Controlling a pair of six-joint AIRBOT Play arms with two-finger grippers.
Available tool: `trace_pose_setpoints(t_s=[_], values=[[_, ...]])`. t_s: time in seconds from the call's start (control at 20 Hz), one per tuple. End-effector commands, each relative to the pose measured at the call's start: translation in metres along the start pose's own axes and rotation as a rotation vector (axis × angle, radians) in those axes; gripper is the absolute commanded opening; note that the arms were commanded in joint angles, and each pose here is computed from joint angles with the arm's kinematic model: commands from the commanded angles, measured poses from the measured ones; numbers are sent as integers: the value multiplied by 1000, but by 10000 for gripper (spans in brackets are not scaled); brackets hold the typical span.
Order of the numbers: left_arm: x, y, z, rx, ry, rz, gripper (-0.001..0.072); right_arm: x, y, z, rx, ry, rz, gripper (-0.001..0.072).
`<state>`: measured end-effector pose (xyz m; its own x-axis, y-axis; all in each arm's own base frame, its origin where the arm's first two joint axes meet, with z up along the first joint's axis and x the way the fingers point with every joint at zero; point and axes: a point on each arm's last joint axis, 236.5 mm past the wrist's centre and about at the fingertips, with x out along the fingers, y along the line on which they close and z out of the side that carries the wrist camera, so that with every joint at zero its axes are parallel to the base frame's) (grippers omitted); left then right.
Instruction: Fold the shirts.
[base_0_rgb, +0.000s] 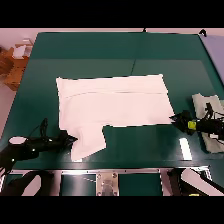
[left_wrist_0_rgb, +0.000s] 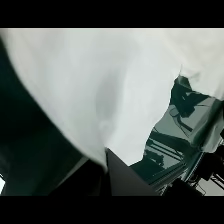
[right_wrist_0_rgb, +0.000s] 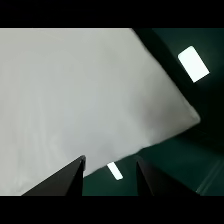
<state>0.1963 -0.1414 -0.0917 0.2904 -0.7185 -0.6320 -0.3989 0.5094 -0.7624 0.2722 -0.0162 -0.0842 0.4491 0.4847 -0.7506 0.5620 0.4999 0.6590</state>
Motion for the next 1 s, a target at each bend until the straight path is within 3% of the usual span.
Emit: trace_pose_setpoints(t_s=[0.0,0.25,0.45,0.95], values=[[0,-5,3,31,-11,-23,26,19,-32,-25,79,11,-48,372],[0,-5,4,36,-16,-23,27,14,-42,29,133,-224,-73,374],[0,-5,4,35,-17,-24,26,3,-24,58,105,-264,-46,374],[0,-9,7,25,-27,-38,26,30,-12,23,66,-158,-39,373]])
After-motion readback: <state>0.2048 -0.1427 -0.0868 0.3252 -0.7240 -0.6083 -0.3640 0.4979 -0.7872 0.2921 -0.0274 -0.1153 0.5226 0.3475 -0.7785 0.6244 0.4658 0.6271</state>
